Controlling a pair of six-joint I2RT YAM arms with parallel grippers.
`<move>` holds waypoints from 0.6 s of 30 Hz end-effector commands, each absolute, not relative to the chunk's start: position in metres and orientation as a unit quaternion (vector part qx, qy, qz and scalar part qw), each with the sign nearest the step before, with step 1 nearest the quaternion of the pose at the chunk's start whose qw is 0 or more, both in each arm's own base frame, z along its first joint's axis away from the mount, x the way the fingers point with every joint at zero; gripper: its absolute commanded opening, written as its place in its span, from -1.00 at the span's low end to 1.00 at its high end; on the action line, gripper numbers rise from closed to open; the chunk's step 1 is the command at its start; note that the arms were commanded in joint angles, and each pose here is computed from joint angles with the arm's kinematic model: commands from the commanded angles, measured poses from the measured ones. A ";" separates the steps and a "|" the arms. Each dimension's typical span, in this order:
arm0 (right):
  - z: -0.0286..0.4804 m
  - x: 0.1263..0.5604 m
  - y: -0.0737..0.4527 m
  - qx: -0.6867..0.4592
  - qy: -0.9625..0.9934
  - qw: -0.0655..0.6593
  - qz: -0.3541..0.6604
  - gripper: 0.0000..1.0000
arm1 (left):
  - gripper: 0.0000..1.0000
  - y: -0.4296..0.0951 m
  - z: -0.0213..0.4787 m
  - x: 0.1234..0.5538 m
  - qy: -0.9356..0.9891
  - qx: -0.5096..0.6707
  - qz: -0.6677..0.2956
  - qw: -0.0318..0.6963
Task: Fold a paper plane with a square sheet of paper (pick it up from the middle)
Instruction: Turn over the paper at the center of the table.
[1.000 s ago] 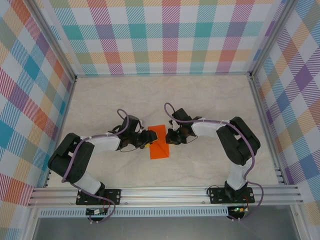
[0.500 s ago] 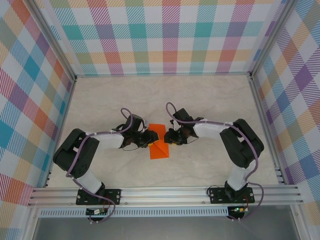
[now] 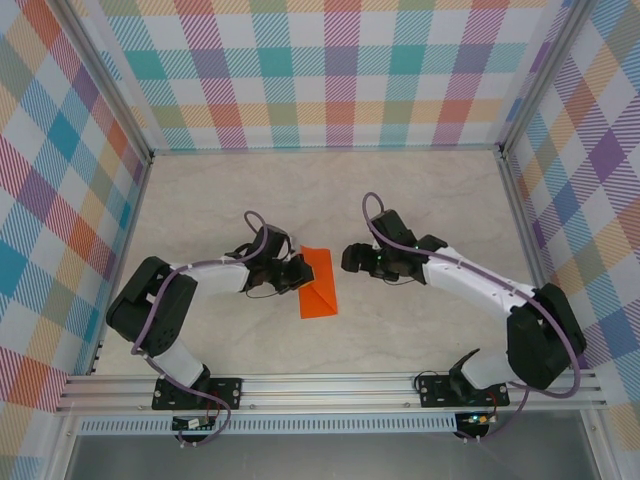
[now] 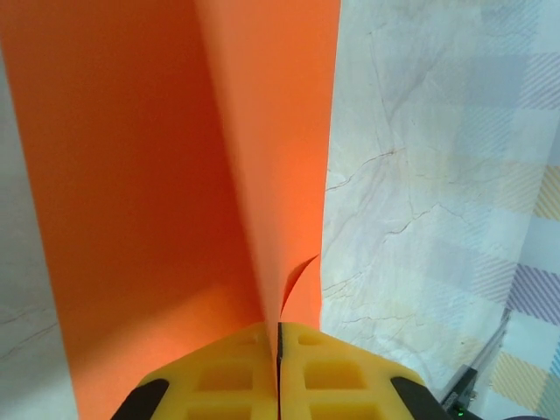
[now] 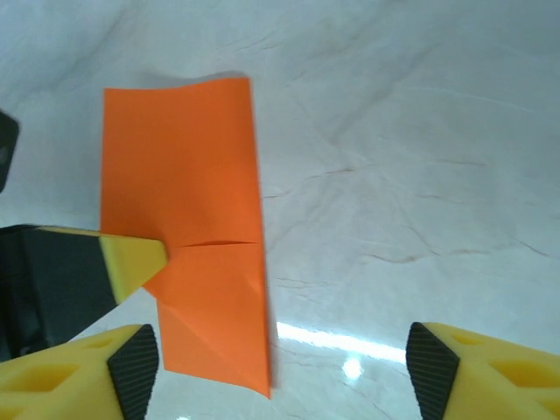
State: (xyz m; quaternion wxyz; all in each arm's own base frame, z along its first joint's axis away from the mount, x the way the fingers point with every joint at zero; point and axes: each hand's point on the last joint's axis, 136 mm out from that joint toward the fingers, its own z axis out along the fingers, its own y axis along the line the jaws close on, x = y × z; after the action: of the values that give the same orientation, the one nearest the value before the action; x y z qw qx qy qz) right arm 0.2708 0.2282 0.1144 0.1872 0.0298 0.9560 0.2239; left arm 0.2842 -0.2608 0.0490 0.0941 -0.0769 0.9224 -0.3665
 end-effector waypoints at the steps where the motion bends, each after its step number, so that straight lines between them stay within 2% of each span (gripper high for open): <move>1: 0.114 0.266 0.190 0.064 0.964 0.209 0.154 0.68 | -0.90 -0.246 0.080 0.286 0.941 -0.045 -0.311 0.127; 6: 0.117 0.262 0.162 0.095 0.962 0.234 0.107 0.99 | -0.90 -0.205 0.122 0.283 0.970 -0.016 -0.187 0.154; 11: 0.117 0.259 0.147 0.116 0.958 0.245 0.092 1.00 | -0.91 -0.172 0.161 0.291 0.978 0.017 -0.078 0.192; 18: 0.114 0.254 0.133 0.138 0.957 0.243 0.076 1.00 | -0.92 -0.141 0.171 0.318 0.965 0.051 0.117 0.229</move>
State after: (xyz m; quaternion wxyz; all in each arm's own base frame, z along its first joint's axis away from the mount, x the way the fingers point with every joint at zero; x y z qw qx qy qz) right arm 0.2594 0.1480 0.1146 0.2413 0.1163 0.9587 0.0954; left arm 0.3211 -0.1724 0.1795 0.2415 0.0120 0.9699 -0.0293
